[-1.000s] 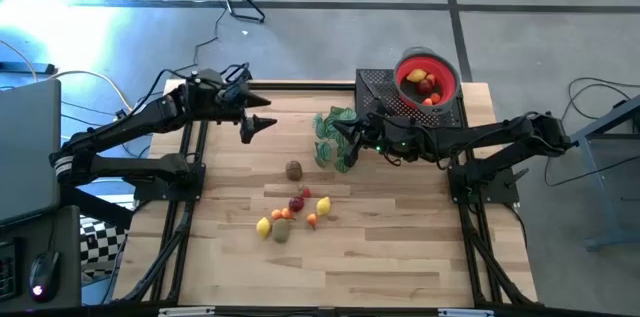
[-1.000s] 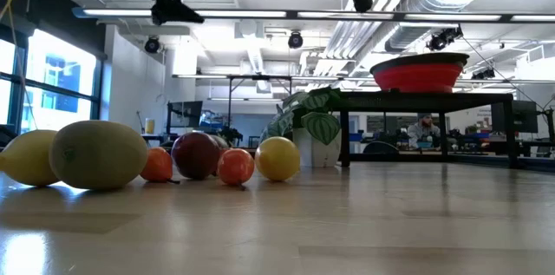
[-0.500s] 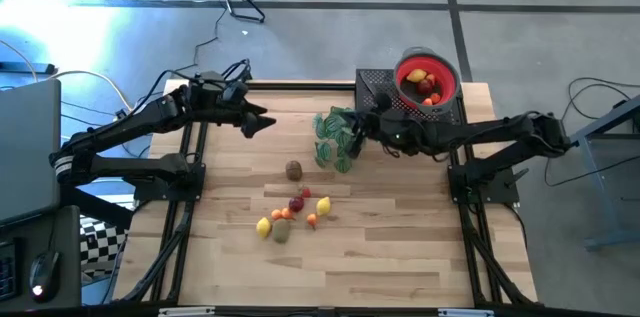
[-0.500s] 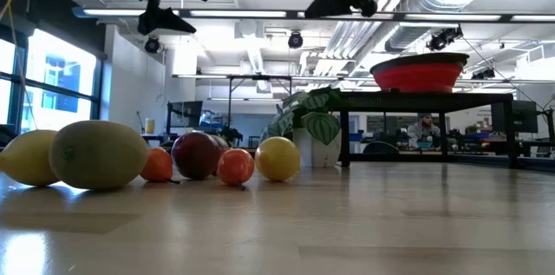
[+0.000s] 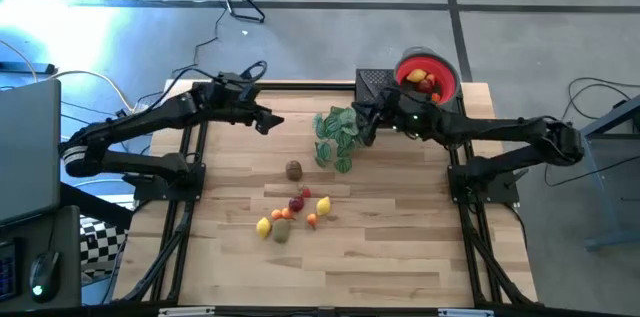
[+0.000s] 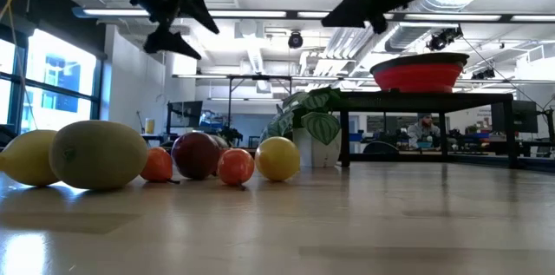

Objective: Pick & Place Fruit
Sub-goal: Adjust the red colander on the shelf

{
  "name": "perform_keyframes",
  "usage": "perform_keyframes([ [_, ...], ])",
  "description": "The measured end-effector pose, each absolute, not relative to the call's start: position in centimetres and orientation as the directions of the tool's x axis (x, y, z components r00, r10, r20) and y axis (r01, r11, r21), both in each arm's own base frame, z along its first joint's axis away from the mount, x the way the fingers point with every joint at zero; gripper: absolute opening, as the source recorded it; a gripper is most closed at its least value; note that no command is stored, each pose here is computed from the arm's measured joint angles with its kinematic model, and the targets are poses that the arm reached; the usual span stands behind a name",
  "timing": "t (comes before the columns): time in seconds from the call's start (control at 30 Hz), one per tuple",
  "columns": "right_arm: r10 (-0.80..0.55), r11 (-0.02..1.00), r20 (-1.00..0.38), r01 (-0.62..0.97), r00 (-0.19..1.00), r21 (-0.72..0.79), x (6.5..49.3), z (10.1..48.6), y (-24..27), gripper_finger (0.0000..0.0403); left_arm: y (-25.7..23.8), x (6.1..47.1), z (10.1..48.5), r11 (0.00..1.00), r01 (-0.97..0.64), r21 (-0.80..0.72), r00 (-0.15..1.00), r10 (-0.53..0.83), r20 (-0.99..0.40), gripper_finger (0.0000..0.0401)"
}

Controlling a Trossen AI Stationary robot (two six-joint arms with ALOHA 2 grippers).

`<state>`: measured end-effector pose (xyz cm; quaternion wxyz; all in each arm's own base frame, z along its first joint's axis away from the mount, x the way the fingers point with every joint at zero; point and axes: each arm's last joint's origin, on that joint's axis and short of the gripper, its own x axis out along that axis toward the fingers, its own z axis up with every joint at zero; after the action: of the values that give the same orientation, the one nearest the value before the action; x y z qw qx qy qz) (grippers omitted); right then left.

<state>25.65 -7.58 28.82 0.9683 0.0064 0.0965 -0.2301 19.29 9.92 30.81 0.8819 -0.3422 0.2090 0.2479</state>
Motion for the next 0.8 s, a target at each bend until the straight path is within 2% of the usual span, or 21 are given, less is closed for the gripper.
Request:
perform_keyframes([
  [0.13,-0.447,0.894,-0.148,0.448,0.883,-0.025,23.6,29.4,-7.0,0.0002,10.1,20.5,29.9,0.617,-0.588,-0.523,0.782,0.265,-0.565,0.0329],
  [0.3,-0.445,0.895,-0.057,0.445,0.894,-0.013,20.4,31.0,-6.1,0.0002,8.9,21.9,29.7,0.636,-0.542,-0.55,0.809,0.218,-0.545,0.0329],
  [0.47,-0.444,0.896,-0.028,0.444,0.895,0.0,18.0,31.1,-5.4,0.0002,7.3,22.6,29.8,0.643,-0.544,-0.539,0.81,0.234,-0.537,0.0329],
  [0.8,-0.501,0.865,-0.017,0.501,0.865,-0.003,16.6,30.8,-5.2,0.0002,5.2,23.2,29.8,0.65,-0.551,-0.523,0.805,0.248,-0.539,0.0329],
])
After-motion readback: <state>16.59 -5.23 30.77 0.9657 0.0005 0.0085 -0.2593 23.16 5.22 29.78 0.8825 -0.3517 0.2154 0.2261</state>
